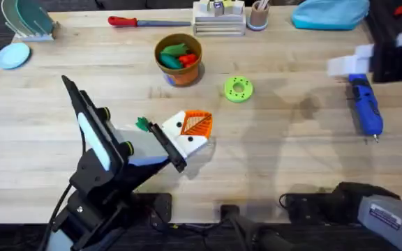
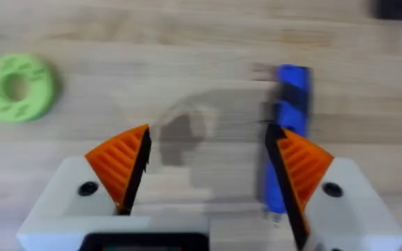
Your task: Pick up the gripper from the table and insert it into the empty holder that is missing its gripper. Then pick up a screw, insert it into the mounting hole, and use the screwdriver to tighten it. Finally, clean up the table by picking up the vegetable and placing it into the bucket.
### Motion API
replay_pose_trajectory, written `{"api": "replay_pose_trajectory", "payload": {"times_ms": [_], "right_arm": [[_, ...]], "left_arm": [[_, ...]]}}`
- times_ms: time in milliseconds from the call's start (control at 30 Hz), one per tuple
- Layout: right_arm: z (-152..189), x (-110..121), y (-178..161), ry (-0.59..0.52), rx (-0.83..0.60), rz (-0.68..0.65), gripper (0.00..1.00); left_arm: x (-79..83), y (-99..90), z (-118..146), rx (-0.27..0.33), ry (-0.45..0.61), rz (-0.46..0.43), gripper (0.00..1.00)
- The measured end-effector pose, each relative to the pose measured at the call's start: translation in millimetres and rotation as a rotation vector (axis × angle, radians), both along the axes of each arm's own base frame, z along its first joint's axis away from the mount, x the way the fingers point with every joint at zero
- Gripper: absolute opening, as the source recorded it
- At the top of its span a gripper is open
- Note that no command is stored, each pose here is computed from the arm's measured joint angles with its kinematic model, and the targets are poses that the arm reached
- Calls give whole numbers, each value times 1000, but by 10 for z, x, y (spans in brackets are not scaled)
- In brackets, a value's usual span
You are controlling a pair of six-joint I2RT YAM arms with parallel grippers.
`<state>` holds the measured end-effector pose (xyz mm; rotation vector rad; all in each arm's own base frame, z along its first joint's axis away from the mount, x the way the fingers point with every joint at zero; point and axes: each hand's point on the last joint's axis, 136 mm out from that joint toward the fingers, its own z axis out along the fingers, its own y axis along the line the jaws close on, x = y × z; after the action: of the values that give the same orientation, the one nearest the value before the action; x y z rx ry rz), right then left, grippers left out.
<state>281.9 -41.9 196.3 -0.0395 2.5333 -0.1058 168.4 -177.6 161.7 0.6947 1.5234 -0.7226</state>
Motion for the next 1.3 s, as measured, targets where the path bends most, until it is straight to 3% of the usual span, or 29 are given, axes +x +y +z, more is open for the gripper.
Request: {"api": "replay_pose_trajectory", "payload": {"times_ms": [200,433,567,933,1300], "right_arm": [[29,99,-605,62,-125,-166,991],[-463,139,-1121,269,-147,-227,991],[-779,170,-1213,366,-153,-170,991],[-1410,333,-1255,452,-63,-87,991],[-1551,380,-1313,440,-11,-94,990]], "left_arm": [[0,0,0,0,0,0,13],[0,0,0,0,0,0,13],[0,1,-19,4,7,1,13],[4,4,-20,5,7,3,13],[4,4,-20,5,7,3,13]]}}
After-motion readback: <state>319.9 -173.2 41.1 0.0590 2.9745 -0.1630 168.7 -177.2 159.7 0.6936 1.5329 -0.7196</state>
